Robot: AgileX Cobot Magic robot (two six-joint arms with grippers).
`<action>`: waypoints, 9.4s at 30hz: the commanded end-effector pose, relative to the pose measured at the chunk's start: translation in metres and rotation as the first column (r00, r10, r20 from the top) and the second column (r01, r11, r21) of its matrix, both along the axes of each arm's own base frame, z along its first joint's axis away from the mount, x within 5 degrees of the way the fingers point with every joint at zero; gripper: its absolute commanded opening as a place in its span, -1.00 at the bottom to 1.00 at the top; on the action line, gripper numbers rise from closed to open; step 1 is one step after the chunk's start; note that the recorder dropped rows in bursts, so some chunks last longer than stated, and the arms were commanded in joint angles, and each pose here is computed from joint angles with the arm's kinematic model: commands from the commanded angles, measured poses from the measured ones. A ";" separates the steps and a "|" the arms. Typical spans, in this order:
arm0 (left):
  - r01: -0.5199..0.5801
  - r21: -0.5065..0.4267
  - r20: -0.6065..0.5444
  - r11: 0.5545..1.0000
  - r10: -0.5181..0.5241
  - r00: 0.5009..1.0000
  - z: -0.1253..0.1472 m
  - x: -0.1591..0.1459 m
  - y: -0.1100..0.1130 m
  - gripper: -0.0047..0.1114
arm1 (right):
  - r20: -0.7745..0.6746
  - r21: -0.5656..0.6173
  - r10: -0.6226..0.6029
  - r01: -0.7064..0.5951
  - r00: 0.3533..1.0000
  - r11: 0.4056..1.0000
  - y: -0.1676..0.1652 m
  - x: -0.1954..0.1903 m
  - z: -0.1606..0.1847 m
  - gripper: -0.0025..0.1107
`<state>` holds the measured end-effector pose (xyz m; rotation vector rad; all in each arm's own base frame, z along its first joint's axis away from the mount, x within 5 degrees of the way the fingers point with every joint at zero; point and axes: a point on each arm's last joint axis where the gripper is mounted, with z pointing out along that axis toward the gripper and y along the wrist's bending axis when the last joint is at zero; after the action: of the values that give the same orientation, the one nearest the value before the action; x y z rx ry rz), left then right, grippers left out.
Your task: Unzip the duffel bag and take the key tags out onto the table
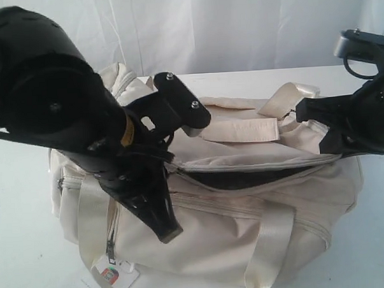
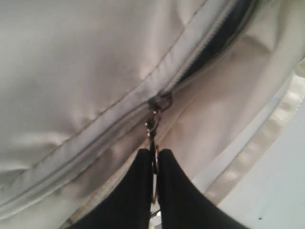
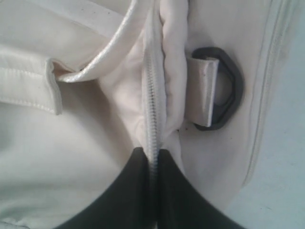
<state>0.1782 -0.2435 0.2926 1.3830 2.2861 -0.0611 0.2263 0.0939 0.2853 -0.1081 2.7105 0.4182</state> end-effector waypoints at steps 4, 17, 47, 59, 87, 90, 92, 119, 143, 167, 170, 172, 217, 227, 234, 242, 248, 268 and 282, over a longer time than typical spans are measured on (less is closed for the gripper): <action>-0.126 0.151 0.107 0.980 0.110 0.988 0.019 -0.001 0.032 -0.92 | 0.039 -0.079 0.016 -0.013 0.999 0.997 -0.009 0.004 0.002 -0.96; -0.306 0.362 0.311 0.881 0.195 0.930 0.031 0.010 0.061 -0.92 | 0.033 -0.084 0.023 -0.020 0.999 0.996 -0.009 0.003 0.002 -0.96; -0.219 0.355 0.241 0.909 0.138 0.961 0.027 0.006 0.055 -0.92 | 0.373 0.083 0.501 -0.566 0.781 0.820 0.028 -0.040 0.091 -0.15; -0.151 0.201 0.123 0.968 0.128 0.984 0.039 0.003 0.068 -0.92 | 0.493 0.084 0.627 -0.751 0.603 0.656 0.055 -0.049 0.096 -0.43; -0.061 0.059 -0.018 0.996 0.062 0.998 0.046 0.016 0.095 -0.92 | 0.523 -0.378 0.820 -0.799 0.231 0.467 0.168 -0.083 0.056 -0.08; -0.039 0.066 -0.010 0.997 0.040 0.999 0.046 0.016 0.095 -0.92 | 0.527 -0.429 0.830 -0.788 0.179 0.442 0.184 -0.080 0.045 -0.06; -0.035 0.067 -0.008 0.997 0.036 0.999 0.046 0.015 0.096 -0.92 | 0.490 -0.450 0.854 -0.789 0.174 0.418 0.192 -0.076 0.032 -0.06; -0.034 0.037 0.009 0.999 0.034 0.999 0.048 0.016 0.094 -0.92 | 0.305 -0.511 0.898 -0.741 0.319 0.436 0.190 -0.061 0.000 -0.69; -0.118 -0.029 0.255 0.993 0.121 0.959 0.057 0.044 0.094 -0.92 | 0.220 -0.491 0.910 -0.766 0.353 0.415 0.183 -0.065 -0.011 -0.96; -0.151 -0.170 0.259 0.974 0.192 0.947 0.095 0.084 0.097 -0.92 | 0.150 -0.487 0.922 -0.785 0.357 0.383 0.174 -0.071 -0.035 -0.96; -0.151 -0.121 0.202 0.981 0.173 0.964 0.091 0.090 0.092 -0.92 | 0.148 -0.486 0.922 -0.785 0.358 0.383 0.173 -0.071 -0.035 -0.96; -0.147 -0.097 0.184 0.984 0.163 0.969 0.087 0.096 0.089 -0.92 | 0.147 -0.486 0.922 -0.785 0.358 0.383 0.173 -0.071 -0.035 -0.96; -0.003 -0.004 -0.099 1.000 0.003 0.995 0.090 0.070 0.089 -0.92 | 0.651 -0.378 0.721 -0.724 0.236 0.578 0.204 -0.064 0.008 -0.12; -0.004 -0.034 -0.046 0.999 0.002 0.999 0.094 0.073 0.087 -0.92 | 0.621 -0.343 0.728 -0.734 0.291 0.586 0.215 -0.059 -0.014 -0.36; -0.004 -0.034 -0.046 0.999 0.002 0.999 0.094 0.073 0.087 -0.92 | 0.620 -0.301 0.709 -0.732 0.337 0.611 0.215 -0.059 -0.015 -0.92; -0.007 -0.062 0.003 0.998 0.008 1.000 0.096 0.077 0.085 -0.92 | 0.575 -0.297 0.726 -0.731 0.377 0.614 0.212 -0.059 -0.020 -0.96; -0.010 -0.086 0.053 0.996 0.014 0.998 0.099 0.081 0.083 -0.92 | 0.554 -0.308 0.740 -0.732 0.381 0.607 0.211 -0.060 -0.021 -0.96; -0.043 -0.141 0.197 0.989 0.071 0.978 0.080 0.124 0.071 -0.92 | 0.546 -0.310 0.744 -0.733 0.384 0.606 0.210 -0.060 -0.022 -0.96; -0.120 -0.284 0.418 0.951 0.235 0.877 0.063 0.191 0.087 -0.92 | 0.546 -0.310 0.744 -0.733 0.384 0.606 0.210 -0.060 -0.022 -0.96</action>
<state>0.3557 -0.1614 0.3472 1.0196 2.0407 -0.0138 0.1676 0.3054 0.2672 -1.2697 1.7819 0.4944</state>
